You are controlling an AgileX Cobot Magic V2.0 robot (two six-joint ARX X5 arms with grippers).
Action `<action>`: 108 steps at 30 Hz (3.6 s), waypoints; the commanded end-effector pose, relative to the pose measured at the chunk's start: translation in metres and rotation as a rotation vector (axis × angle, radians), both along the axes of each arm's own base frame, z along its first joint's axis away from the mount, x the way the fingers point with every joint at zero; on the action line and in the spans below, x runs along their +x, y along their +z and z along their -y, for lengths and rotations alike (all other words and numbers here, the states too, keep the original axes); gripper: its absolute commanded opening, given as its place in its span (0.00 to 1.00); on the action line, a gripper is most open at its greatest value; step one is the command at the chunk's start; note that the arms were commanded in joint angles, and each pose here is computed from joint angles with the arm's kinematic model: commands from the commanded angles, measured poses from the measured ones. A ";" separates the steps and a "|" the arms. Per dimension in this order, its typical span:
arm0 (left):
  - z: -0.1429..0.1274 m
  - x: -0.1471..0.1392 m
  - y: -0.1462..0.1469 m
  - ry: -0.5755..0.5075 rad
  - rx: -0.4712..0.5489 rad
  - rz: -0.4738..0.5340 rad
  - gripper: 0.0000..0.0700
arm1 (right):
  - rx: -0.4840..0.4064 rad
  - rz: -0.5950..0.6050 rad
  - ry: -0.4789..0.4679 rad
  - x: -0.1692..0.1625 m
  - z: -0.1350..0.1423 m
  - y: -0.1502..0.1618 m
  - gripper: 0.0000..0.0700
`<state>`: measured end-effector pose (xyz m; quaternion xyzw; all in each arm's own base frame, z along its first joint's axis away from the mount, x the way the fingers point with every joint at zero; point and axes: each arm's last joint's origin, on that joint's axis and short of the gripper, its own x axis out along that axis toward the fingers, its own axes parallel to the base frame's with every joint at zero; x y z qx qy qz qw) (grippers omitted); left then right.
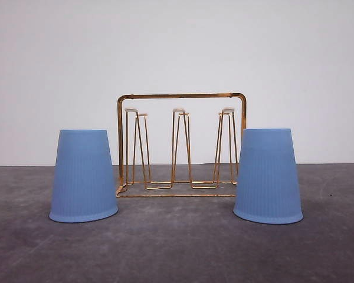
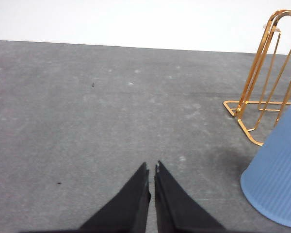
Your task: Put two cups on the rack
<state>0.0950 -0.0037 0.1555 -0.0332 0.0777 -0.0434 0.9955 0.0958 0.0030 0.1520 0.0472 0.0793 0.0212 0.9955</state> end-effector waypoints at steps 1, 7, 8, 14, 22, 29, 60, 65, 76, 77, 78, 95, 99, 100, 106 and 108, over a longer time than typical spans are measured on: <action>0.000 0.001 -0.002 0.013 -0.099 0.009 0.00 | 0.035 0.015 -0.002 0.000 0.000 0.001 0.03; 0.000 0.000 0.017 0.032 -0.351 0.107 0.00 | 0.199 0.143 -0.013 -0.002 0.000 0.025 0.01; 0.000 -0.002 0.024 0.035 -0.373 0.120 0.00 | 0.207 0.155 -0.012 -0.004 0.000 0.033 0.01; -0.001 -0.020 0.075 0.044 -0.396 0.093 0.00 | 0.209 0.159 -0.012 -0.024 0.000 0.083 0.01; 0.000 -0.035 0.120 0.041 -0.309 -0.187 0.00 | 0.203 -0.035 -0.005 -0.043 0.000 0.129 0.01; 0.006 -0.015 0.131 -0.161 -0.256 -0.415 0.00 | 0.134 -0.208 0.196 -0.021 -0.006 0.136 0.01; 0.050 0.031 0.148 -0.600 0.146 -0.303 0.63 | -0.185 -0.147 0.519 0.008 -0.027 0.137 0.52; 0.062 0.060 0.136 -0.599 0.120 -0.375 0.71 | -0.185 -0.146 0.520 0.008 -0.027 0.137 0.52; 0.099 0.126 0.100 -0.602 0.165 -0.362 0.80 | -0.185 -0.147 0.520 0.008 -0.027 0.137 0.52; 0.102 0.130 0.096 -0.594 0.172 -0.368 0.80 | -0.185 -0.147 0.520 0.008 -0.027 0.137 0.52; 0.105 0.134 0.092 -0.590 0.177 -0.375 0.80 | -0.185 -0.147 0.520 0.008 -0.027 0.137 0.52; 0.119 0.157 0.048 -0.562 0.188 -0.572 0.41 | -0.185 -0.147 0.520 0.008 -0.027 0.137 0.52; 0.119 0.157 0.069 -0.561 0.190 -0.600 0.32 | -0.185 -0.147 0.520 0.008 -0.027 0.137 0.52; 0.119 0.157 0.076 -0.559 0.189 -0.613 0.33 | -0.185 -0.147 0.520 0.008 -0.027 0.137 0.52; 0.121 0.159 0.126 -0.552 0.188 -0.687 0.33 | -0.185 -0.147 0.520 0.008 -0.027 0.137 0.52; 0.122 0.159 0.145 -0.544 0.180 -0.683 0.33 | -0.185 -0.147 0.520 0.008 -0.028 0.137 0.52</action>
